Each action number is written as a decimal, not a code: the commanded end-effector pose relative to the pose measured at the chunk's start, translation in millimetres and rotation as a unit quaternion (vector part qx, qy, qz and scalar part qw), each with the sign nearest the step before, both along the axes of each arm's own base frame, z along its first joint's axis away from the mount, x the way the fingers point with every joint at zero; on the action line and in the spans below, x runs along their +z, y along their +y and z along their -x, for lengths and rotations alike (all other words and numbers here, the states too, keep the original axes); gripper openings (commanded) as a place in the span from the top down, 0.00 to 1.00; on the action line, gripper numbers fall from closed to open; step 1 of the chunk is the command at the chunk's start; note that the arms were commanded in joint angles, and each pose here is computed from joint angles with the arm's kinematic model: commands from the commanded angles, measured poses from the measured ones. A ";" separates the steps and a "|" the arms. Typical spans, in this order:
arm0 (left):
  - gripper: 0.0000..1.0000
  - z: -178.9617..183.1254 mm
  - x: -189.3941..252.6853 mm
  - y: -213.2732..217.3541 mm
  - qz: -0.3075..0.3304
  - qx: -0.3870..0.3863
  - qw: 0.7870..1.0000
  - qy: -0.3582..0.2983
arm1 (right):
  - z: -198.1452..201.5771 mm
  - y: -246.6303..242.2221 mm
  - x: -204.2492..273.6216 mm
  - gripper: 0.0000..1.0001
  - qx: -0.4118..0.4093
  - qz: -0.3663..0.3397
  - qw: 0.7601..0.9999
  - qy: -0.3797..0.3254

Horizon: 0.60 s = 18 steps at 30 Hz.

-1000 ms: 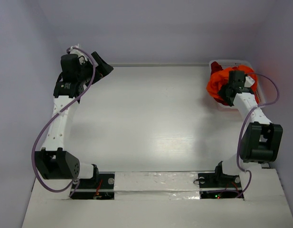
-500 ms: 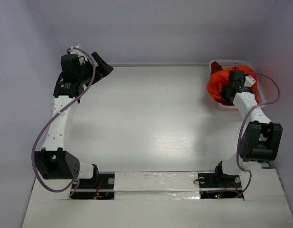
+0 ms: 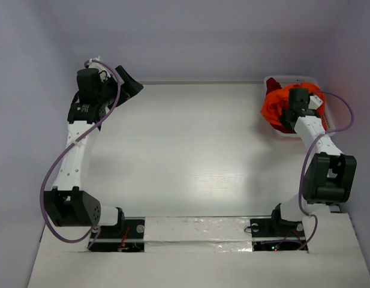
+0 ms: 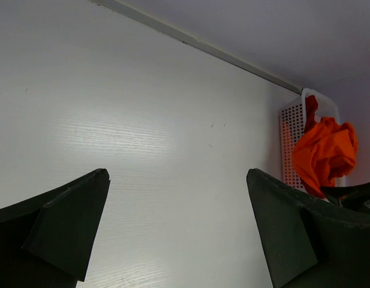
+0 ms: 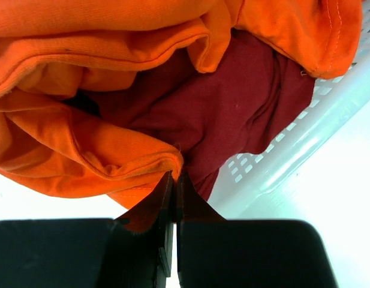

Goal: Fold and stack the t-shirts
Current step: Grab the tshirt from the pile

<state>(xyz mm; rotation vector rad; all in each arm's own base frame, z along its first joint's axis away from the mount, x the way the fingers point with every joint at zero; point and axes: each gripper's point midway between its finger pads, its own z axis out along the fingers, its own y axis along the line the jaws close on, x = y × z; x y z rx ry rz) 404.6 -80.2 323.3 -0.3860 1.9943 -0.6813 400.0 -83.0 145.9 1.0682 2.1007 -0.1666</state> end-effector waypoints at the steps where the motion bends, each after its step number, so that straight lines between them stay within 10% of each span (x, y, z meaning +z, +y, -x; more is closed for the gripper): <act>1: 0.01 -0.2 11.0 -0.1 -0.004 -0.005 1.000 -0.022 | -12.4 -6.4 29.7 1.00 -0.004 0.012 0.999 -0.037; 9: 0.01 -5.1 1.9 -4.3 0.011 -0.009 1.000 -0.015 | -32.7 72.1 146.8 1.00 0.163 -0.014 0.974 -0.157; 18: 0.02 6.0 -24.8 -14.3 0.025 -0.019 1.000 0.002 | 41.3 231.5 358.3 1.00 0.434 0.020 0.839 -0.329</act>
